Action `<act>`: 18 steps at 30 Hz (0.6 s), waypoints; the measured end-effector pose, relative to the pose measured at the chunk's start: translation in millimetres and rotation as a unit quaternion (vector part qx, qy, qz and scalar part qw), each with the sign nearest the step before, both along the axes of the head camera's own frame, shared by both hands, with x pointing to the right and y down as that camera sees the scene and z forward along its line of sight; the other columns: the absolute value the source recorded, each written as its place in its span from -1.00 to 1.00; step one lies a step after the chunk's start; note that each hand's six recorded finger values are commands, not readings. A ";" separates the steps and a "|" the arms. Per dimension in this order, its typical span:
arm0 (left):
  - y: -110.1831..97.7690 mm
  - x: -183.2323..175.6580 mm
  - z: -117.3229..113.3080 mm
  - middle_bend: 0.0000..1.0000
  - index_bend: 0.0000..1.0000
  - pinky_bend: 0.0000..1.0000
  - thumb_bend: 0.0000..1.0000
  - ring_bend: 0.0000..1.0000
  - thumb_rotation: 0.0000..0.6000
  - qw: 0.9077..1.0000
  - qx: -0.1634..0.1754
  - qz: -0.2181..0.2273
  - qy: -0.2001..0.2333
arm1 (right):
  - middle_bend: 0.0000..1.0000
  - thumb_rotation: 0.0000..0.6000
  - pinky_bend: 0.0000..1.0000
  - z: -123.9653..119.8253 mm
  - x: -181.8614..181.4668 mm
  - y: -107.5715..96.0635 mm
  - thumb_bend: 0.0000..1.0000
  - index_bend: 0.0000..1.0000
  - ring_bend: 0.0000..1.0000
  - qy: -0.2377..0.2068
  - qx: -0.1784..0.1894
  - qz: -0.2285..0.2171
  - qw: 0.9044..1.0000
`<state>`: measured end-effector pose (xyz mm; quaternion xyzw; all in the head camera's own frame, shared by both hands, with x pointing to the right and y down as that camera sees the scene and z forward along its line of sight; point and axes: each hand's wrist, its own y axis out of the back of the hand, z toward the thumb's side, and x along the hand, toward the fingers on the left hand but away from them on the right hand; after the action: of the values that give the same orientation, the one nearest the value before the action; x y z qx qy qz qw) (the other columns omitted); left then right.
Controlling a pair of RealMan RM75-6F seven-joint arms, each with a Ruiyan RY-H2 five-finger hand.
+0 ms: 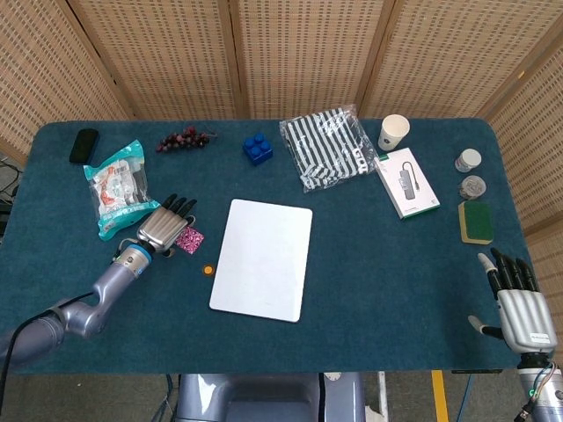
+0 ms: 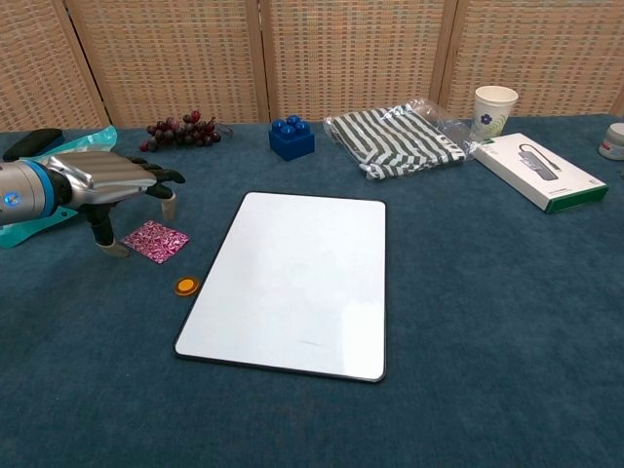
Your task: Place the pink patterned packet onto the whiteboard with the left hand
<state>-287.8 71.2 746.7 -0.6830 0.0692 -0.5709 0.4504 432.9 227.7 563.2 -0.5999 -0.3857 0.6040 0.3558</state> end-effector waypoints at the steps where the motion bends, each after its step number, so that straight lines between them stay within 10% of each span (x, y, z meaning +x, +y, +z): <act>1: -0.4 0.2 0.7 -1.00 -0.39 -1.00 -0.55 -1.00 1.00 1.000 0.000 -0.001 -0.001 | -1.00 1.00 -1.00 0.0 0.1 0.0 -1.00 -1.00 -1.00 0.000 0.000 0.000 1.000; 18: -1.1 2.9 13.9 -1.00 -0.33 -1.00 -0.57 -1.00 1.00 1.000 0.005 -0.003 -0.014 | -1.00 1.00 -1.00 -0.1 0.7 0.1 -1.00 -1.00 -1.00 -0.005 -0.002 0.003 1.000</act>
<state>-284.8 70.1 760.6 -0.6720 0.0681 -0.5819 0.4530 433.6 227.8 563.0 -0.6028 -0.3881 0.6028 0.3502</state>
